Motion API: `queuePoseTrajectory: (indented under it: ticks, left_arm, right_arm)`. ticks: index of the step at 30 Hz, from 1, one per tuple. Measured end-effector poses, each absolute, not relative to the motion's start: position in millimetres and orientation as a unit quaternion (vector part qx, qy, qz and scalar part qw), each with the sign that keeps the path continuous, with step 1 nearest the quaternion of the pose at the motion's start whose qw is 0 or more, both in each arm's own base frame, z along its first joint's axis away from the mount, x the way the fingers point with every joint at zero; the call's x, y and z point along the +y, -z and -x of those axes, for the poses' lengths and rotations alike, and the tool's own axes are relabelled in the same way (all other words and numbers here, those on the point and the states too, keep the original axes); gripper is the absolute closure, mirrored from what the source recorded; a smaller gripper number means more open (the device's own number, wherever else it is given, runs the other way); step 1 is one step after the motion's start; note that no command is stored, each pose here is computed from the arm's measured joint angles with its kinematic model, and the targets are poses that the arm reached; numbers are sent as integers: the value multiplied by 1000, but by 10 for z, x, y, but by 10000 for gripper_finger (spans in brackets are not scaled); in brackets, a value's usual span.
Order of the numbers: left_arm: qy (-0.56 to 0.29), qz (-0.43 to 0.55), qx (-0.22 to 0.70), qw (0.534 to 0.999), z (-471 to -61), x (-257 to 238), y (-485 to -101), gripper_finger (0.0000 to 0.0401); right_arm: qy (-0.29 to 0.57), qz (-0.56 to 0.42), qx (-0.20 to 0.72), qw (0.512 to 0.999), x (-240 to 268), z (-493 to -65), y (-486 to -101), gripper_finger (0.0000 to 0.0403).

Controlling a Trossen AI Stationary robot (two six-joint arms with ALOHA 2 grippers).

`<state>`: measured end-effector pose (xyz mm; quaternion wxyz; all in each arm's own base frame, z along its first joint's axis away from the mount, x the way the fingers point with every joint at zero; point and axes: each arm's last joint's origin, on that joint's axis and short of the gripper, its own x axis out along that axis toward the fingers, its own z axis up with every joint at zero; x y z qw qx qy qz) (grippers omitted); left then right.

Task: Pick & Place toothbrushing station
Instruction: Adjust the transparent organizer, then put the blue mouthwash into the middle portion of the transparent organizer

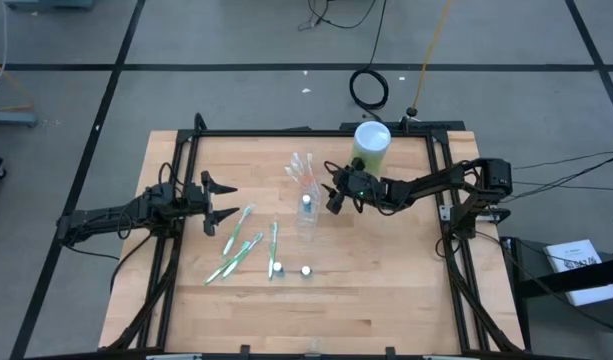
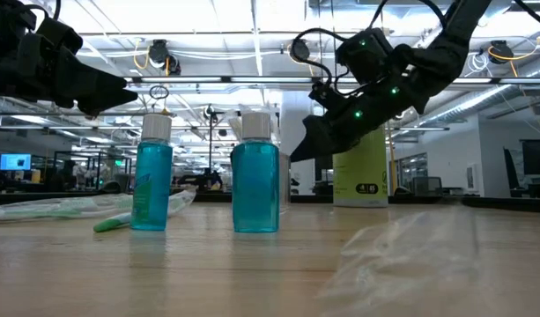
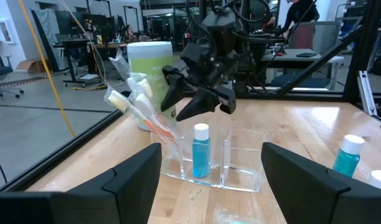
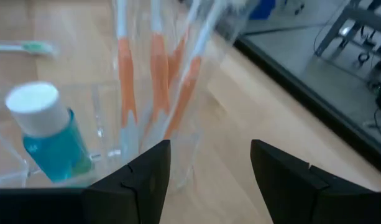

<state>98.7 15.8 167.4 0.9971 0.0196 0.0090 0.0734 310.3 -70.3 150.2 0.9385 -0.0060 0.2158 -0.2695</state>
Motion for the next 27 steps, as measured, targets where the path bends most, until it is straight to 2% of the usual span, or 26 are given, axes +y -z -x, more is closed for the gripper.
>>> queuePoseTrajectory:
  ticks: [5, 12, 14, 17, 20, 27]
  left_arm:
    - [-73, -20, 9, 997, -987, 158, -1674, 116]
    - [-74, -20, 9, 997, -987, 159, -1674, 116]
    - [-73, -20, 9, 997, -987, 158, -1674, 116]
    - [-73, -20, 9, 997, -987, 158, -1674, 116]
    - [-74, -20, 9, 997, -987, 159, -1674, 116]
    - [-74, -20, 9, 997, -987, 159, -1674, 116]
  right_arm:
    - [262, 17, 221, 939, -668, -3097, -1524, 190]
    - [203, 34, 201, 958, -277, -3035, -1822, 190]
    - [178, 27, 178, 967, -126, -3024, -1931, 190]
    - [90, 12, 163, 983, 126, -2994, -2008, 190]
    - [15, -4, 161, 987, 362, -2983, -2008, 190]
    - [-41, -30, 175, 983, 761, -3031, -1768, 190]
